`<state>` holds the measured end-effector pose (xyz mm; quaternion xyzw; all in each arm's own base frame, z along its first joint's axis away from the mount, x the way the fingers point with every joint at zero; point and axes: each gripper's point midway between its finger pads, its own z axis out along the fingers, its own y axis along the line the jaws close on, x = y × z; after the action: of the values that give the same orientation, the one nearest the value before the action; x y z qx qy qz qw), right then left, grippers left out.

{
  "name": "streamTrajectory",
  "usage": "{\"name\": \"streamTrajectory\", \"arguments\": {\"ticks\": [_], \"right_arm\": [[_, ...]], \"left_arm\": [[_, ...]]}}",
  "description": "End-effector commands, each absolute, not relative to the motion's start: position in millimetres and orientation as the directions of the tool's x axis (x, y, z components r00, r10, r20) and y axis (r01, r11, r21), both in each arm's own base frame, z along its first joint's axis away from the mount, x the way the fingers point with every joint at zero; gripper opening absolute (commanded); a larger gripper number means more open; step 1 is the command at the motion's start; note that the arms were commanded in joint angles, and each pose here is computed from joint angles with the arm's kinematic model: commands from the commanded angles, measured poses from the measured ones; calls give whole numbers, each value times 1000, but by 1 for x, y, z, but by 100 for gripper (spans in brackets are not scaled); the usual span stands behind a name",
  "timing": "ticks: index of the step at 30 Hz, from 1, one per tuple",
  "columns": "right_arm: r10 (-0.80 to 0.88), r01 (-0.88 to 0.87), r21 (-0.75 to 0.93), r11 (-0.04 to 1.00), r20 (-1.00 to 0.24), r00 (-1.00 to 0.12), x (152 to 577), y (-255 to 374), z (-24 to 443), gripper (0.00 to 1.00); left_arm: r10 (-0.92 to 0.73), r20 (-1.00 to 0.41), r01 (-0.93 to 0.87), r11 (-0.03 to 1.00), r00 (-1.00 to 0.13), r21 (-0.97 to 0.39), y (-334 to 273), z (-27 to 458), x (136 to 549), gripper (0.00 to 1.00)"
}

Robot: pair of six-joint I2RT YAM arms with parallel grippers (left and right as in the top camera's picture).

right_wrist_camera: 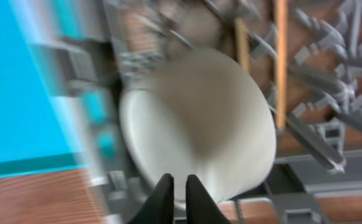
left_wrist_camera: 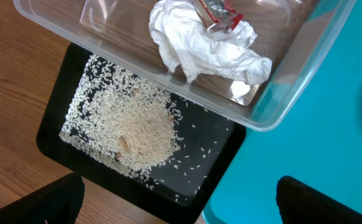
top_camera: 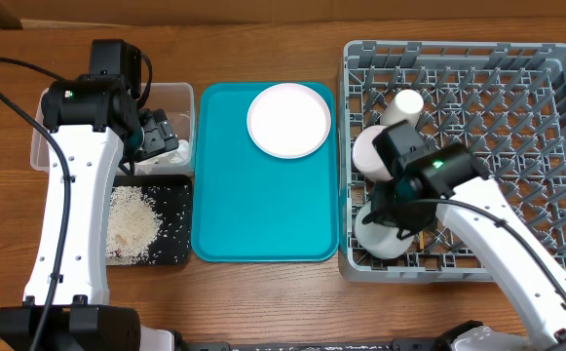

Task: Sort waste into correct bins and load items into the dishwasher
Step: 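Move the right gripper back to the white plate on the tray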

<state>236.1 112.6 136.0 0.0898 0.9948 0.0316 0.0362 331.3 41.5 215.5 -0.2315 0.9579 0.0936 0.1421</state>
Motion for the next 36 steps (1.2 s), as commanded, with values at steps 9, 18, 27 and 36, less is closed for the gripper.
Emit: {"name": "streamTrajectory", "arguments": {"ticks": [9, 18, 27, 36], "right_arm": [[107, -60, 395, 917, -387, -916, 303, 175, 254, 10], [89, -142, 422, 895, -483, -871, 352, 216, 239, 7], [-38, -208, 344, 916, -439, -897, 392, 274, 134, 13], [-62, -207, 318, 925, -411, -909, 423, 294, 38, 19]], "left_arm": [[-420, -334, -479, 870, -844, 117, 44, 220, 333, 100], [-420, -334, -479, 870, -844, 117, 44, 220, 333, 100], [-420, -334, -479, 870, -844, 117, 44, 220, 333, 100], [-420, -334, -479, 870, -844, 117, 44, 220, 333, 100]]}}
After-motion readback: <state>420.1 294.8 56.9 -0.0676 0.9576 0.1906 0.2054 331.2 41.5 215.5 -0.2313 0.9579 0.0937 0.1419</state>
